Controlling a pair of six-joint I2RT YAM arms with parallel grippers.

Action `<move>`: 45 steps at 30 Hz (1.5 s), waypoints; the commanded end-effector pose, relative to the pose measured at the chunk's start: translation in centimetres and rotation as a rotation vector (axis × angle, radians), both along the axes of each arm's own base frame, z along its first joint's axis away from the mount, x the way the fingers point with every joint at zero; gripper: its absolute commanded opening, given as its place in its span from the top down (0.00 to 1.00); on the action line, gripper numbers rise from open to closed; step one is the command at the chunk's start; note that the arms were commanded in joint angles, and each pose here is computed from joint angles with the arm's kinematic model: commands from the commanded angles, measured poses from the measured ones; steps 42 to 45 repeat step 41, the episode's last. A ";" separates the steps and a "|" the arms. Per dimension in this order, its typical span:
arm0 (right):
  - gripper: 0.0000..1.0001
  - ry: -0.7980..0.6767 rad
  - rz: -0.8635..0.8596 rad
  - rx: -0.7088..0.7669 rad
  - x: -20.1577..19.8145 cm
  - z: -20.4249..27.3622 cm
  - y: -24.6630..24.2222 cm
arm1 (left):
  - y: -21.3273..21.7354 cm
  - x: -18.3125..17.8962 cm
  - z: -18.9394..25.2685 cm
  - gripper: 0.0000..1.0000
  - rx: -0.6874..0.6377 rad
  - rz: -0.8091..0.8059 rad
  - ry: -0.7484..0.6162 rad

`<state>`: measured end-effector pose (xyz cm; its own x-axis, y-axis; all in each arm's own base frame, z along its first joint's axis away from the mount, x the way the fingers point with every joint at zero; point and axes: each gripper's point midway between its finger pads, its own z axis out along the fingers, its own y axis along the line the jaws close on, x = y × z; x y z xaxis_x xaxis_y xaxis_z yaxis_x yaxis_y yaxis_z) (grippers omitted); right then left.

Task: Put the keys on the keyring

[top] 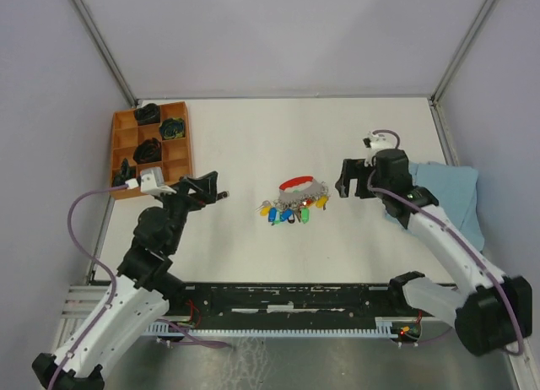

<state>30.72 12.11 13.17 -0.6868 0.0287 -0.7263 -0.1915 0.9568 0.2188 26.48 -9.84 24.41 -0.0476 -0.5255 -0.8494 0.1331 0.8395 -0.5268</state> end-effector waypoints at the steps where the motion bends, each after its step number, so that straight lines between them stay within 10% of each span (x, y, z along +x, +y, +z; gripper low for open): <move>1: 0.00 -0.199 -0.098 0.053 -2.3 5.7 -2.1 | 1.7 -2.8 3.2 0.01 -0.057 0.021 0.075; 18: 0.00 -0.622 -0.242 0.182 -10.6 12.2 -7.3 | 8.4 -10.6 8.7 0.01 0.058 0.110 -0.140; 45: 0.00 -0.577 -0.191 0.148 -9.7 10.7 -6.4 | 7.4 -9.6 6.9 0.01 0.119 0.080 -0.085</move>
